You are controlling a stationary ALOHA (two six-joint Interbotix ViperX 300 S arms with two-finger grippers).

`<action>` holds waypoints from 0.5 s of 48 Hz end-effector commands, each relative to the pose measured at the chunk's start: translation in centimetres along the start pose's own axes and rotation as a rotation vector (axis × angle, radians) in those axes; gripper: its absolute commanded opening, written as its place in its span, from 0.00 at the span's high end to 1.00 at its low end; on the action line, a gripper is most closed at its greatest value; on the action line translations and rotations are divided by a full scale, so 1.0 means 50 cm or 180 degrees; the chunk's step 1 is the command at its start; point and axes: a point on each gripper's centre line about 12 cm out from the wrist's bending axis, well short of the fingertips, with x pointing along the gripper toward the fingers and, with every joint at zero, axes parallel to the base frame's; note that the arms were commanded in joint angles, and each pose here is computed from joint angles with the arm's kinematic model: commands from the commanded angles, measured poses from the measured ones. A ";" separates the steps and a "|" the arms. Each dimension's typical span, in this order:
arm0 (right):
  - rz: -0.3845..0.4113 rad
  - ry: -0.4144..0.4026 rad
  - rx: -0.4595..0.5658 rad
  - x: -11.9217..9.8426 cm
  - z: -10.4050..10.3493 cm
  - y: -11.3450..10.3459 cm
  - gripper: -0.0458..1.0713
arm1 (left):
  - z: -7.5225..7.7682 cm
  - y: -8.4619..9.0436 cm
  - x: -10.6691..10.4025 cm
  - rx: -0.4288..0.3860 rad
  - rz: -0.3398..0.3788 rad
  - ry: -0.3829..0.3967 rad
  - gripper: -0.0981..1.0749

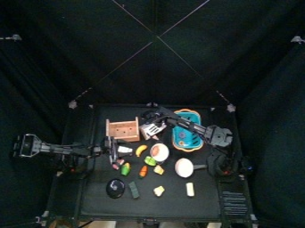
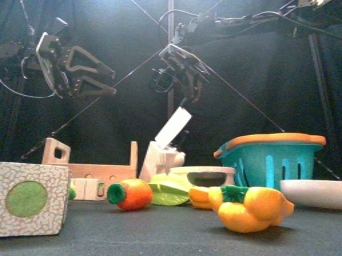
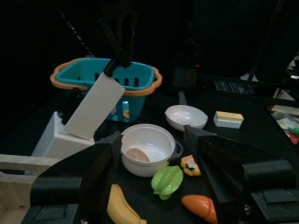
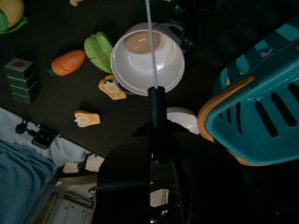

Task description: Place cleaver back in holder

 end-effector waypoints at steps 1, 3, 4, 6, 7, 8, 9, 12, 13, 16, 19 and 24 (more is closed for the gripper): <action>0.0075 -0.0116 -0.0010 -0.035 -0.010 -0.002 0.57 | 0.009 -0.001 0.004 0.0000 -0.0005 -0.0054 0.12; 0.0079 -0.0114 -0.0006 -0.035 -0.010 -0.001 0.58 | 0.009 -0.001 0.004 0.0000 -0.0005 -0.0054 0.12; 0.0083 -0.0112 -0.0012 -0.035 -0.010 -0.001 0.59 | 0.009 -0.001 0.004 0.0004 -0.0008 -0.0054 0.12; 0.0090 -0.0104 -0.0009 -0.034 -0.009 -0.002 0.60 | 0.009 -0.001 0.004 0.0009 -0.0008 -0.0054 0.12; 0.0092 -0.0097 -0.0010 -0.034 -0.009 -0.002 0.60 | 0.009 -0.001 0.004 0.0004 -0.0008 -0.0054 0.12; 0.0092 -0.0097 -0.0009 -0.033 -0.008 -0.001 0.61 | 0.009 -0.001 0.004 0.0004 -0.0008 -0.0054 0.12; 0.0086 -0.0084 -0.0007 -0.030 -0.007 -0.001 0.61 | 0.009 -0.001 0.004 0.0000 -0.0005 -0.0054 0.12; 0.0086 -0.0084 -0.0007 -0.030 -0.007 -0.001 0.61 | 0.009 -0.001 0.004 0.0000 -0.0005 -0.0054 0.12; 0.0084 -0.0080 -0.0006 -0.029 -0.006 -0.001 0.61 | 0.009 -0.001 0.004 0.0000 -0.0005 -0.0054 0.12; 0.0083 -0.0077 0.0008 -0.029 -0.005 -0.004 0.61 | 0.008 -0.001 0.003 0.0004 -0.0007 -0.0049 0.12; 0.0089 -0.0087 0.0016 -0.032 -0.004 -0.006 0.61 | 0.008 -0.001 0.003 0.0004 -0.0007 -0.0049 0.12; 0.0096 -0.0089 0.0042 -0.034 -0.001 -0.012 0.61 | 0.008 0.000 0.003 0.0001 0.0001 -0.0049 0.12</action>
